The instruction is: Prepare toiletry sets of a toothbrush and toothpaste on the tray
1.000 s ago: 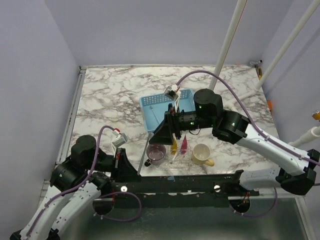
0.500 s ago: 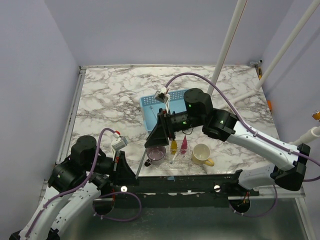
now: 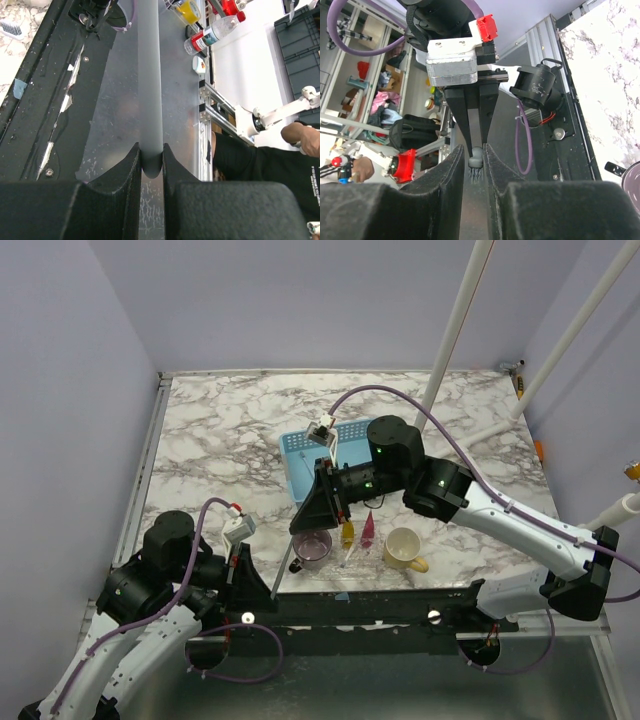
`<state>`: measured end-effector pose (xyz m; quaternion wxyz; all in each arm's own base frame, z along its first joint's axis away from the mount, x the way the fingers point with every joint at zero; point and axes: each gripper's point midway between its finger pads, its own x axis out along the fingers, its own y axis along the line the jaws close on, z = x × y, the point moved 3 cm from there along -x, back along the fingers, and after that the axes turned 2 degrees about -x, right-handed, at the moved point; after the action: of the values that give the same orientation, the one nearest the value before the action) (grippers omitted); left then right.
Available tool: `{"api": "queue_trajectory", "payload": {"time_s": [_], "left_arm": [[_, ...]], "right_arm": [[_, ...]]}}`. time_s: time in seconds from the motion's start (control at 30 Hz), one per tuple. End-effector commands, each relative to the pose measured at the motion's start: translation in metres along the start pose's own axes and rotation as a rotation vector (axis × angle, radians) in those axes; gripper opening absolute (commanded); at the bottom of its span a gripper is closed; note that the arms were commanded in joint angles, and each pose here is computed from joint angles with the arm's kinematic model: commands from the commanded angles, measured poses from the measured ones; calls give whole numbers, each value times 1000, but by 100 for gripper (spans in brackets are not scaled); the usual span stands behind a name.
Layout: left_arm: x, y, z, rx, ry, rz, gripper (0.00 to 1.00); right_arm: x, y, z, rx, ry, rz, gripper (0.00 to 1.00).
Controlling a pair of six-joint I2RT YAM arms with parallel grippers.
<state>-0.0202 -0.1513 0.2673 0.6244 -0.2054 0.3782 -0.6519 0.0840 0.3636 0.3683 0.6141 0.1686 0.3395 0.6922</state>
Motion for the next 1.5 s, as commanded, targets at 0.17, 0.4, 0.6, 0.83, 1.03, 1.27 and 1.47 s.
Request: {"api": "queue_trajectory", "payload": {"time_s": [0.17, 0.4, 0.6, 0.83, 1.03, 1.27, 1.47], "left_arm": [[-2, -5, 2, 8, -1, -2, 0], [0, -2, 13, 12, -39, 30, 43], [2, -1, 30, 9, -103, 53, 71], [1, 1, 52, 20, -190, 118, 81], [-1, 13, 67, 14, -264, 216, 87], [-3, 22, 73, 11, -313, 278, 87], [-3, 29, 73, 18, -319, 301, 87]], "right_arm": [[1, 8, -1, -8, 16, 58, 0], [-7, 9, -5, -16, -1, 32, 0], [-30, 8, -5, -51, -54, -117, 0], [-59, 4, -15, -88, -109, -325, 0], [-79, -7, -26, -97, -126, -518, 0], [-97, -6, -30, -125, -162, -704, 0], [-106, -7, -33, -167, -189, -893, 0]]}}
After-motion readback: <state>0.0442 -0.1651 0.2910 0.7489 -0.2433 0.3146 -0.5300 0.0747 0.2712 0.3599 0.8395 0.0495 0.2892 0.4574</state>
